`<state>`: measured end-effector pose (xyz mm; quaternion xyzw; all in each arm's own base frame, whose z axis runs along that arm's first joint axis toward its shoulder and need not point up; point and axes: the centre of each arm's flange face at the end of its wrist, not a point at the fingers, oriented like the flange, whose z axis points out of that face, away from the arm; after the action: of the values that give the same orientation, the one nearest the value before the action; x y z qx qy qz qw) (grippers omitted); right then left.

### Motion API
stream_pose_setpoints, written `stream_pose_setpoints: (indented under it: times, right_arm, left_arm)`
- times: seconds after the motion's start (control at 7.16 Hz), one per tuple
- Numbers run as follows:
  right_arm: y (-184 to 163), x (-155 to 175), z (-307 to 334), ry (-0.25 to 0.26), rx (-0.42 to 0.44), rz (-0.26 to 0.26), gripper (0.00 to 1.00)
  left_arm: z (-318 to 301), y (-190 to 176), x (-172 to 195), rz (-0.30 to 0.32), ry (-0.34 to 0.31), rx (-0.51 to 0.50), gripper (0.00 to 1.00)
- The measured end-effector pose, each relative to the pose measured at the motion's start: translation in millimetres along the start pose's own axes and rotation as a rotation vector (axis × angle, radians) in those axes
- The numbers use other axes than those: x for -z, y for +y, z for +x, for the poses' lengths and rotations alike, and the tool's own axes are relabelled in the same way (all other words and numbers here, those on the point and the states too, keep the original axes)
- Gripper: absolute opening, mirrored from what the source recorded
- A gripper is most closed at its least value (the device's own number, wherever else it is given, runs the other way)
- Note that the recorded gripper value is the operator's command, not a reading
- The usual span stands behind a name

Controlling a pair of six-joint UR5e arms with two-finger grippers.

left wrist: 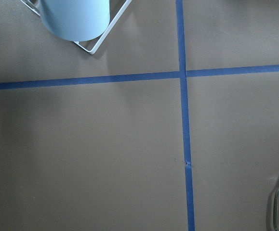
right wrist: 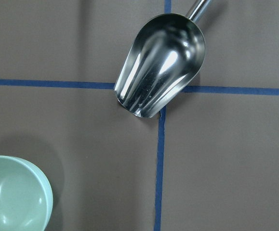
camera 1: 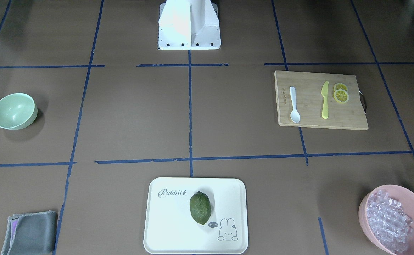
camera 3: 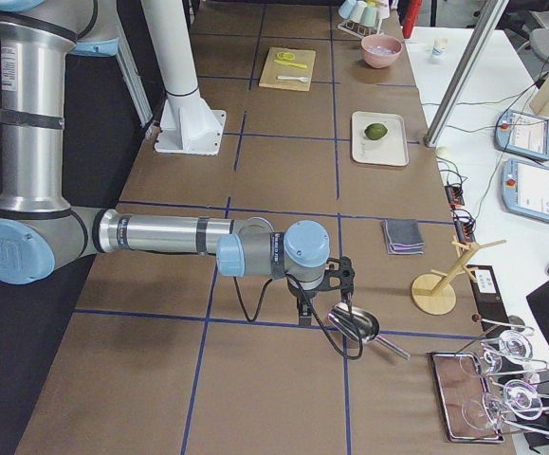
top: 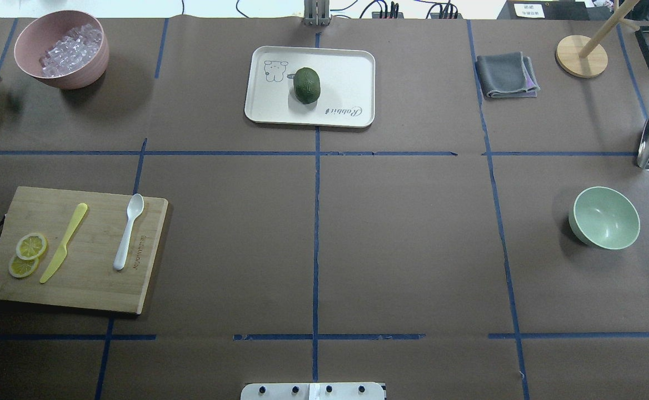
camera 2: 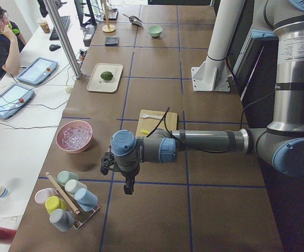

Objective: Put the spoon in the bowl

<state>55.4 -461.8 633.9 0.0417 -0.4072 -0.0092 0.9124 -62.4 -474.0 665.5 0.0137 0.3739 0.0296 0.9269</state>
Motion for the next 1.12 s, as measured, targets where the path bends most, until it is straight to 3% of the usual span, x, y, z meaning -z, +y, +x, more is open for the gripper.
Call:
stream_pose_setpoints:
  times: [0.28, 0.56, 1.12]
  right_arm:
    - [-28, 13, -33, -0.008, 0.058, 0.028, 1.00]
    - [-35, -1, -69, -0.014, 0.022, 0.012, 1.00]
    - [30, -73, -122, -0.036, -0.051, 0.064, 1.00]
  left_arm:
    - [2, 1, 0, 0.002, 0.022, 0.000, 1.00]
    - [3, 1, 1, 0.005, 0.033, 0.000, 1.00]
    - [5, 1, 4, 0.010, 0.036, -0.005, 1.00]
